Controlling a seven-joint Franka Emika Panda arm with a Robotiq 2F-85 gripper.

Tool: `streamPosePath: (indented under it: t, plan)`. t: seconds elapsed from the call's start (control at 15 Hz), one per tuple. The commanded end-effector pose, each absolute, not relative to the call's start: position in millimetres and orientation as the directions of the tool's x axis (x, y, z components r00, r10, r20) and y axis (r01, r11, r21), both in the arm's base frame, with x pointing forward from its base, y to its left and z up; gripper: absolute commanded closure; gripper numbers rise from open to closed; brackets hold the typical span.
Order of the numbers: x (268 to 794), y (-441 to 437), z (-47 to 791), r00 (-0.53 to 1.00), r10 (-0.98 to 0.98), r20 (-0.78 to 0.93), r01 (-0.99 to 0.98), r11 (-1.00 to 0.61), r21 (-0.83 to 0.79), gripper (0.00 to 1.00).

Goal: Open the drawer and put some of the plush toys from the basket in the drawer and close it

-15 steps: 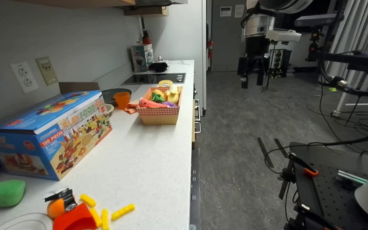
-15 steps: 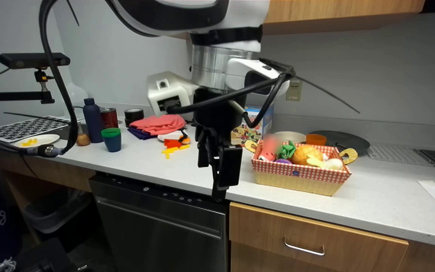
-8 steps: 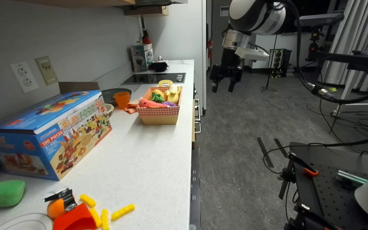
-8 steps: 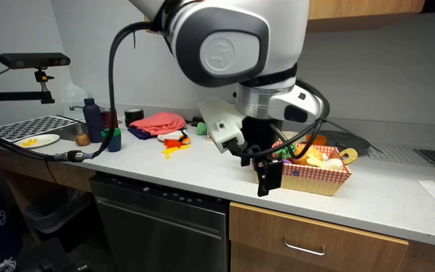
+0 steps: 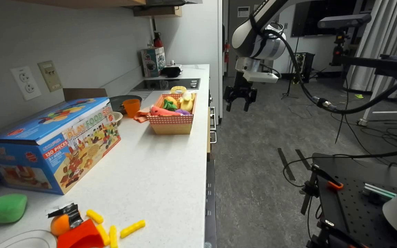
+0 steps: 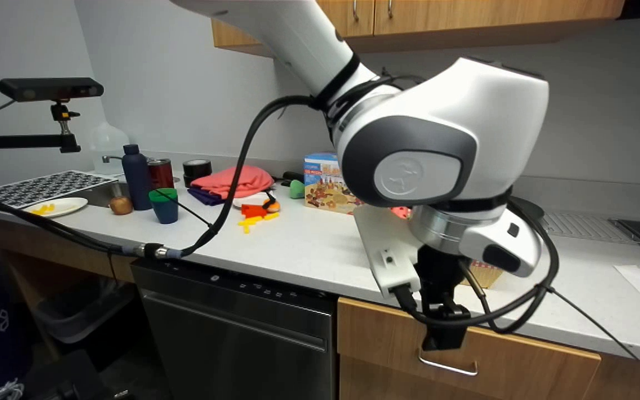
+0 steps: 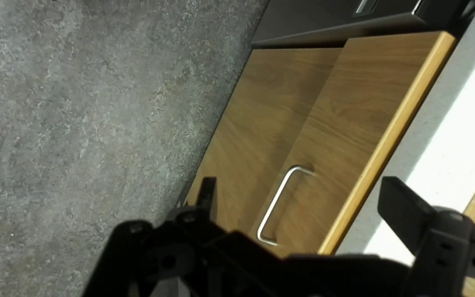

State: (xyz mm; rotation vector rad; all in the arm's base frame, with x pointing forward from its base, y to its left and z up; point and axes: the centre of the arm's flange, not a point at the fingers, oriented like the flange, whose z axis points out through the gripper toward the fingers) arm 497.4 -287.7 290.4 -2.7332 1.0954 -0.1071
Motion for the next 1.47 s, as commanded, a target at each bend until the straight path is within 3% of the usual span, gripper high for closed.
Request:
streamPosePath:
  t: [0.0, 0.6, 1.4]
  plan:
    - [496.7, -295.2, 285.2, 0.716, -0.698, -0.01, -0.684, -0.698, -0.212, 0.0]
    - [500.8, -299.9, 282.9, 0.713, -0.701, -0.009, -0.686, -0.695, -0.218, 0.0]
    - [510.8, -351.9, 203.6, 0.7, -0.709, -0.089, -0.707, -0.67, -0.225, 0.0]
